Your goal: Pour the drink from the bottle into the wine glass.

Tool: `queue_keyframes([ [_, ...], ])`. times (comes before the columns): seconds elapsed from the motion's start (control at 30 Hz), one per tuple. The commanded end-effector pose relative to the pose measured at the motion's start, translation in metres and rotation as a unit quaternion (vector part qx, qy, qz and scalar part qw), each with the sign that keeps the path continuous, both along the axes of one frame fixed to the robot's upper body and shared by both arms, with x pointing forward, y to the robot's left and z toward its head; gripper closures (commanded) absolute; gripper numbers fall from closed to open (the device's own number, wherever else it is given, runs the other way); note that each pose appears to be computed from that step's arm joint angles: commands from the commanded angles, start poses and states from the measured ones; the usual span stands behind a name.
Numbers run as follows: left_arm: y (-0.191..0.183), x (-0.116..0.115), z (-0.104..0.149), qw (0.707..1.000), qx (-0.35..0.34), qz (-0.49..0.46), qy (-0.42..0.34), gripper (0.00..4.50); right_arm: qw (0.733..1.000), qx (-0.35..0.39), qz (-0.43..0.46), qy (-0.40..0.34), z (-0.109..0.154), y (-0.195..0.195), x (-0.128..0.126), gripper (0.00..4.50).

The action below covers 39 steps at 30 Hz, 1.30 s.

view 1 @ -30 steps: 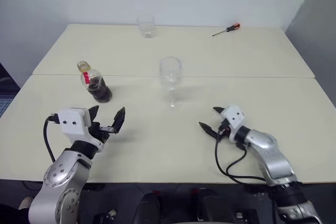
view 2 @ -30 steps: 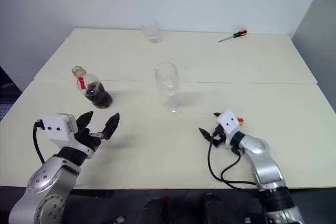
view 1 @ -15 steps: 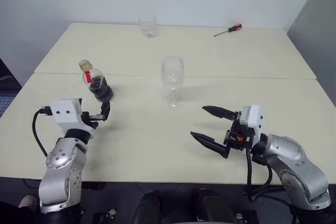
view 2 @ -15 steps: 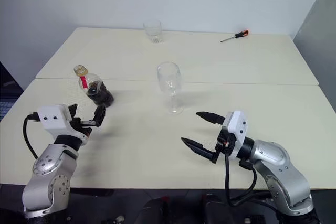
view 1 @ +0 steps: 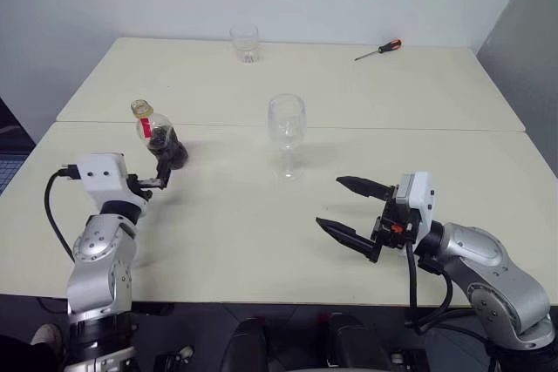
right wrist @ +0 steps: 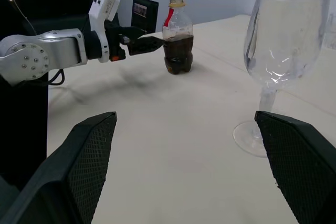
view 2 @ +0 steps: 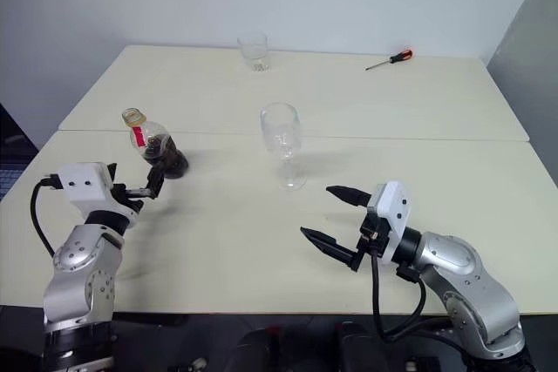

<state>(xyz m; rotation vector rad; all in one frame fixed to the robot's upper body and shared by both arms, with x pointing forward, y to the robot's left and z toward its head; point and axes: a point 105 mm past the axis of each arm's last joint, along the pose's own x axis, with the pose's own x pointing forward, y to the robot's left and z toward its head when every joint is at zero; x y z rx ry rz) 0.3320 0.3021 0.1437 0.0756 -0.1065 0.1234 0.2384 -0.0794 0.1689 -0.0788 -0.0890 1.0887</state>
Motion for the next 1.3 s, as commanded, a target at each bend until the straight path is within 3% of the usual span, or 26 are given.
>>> queue_keyframes([
  [0.03, 0.000, 0.006, 0.009, 1.000, 0.017, -0.018, -0.019, 0.00, 1.000, 0.005, 0.007, -0.020, 0.013, 0.001, -0.005, 0.01],
  [1.3, -0.003, 0.073, 0.016, 0.993, 0.040, -0.112, -0.024, 0.00, 1.000, 0.004, -0.027, -0.001, 0.011, -0.005, 0.005, 0.01],
])
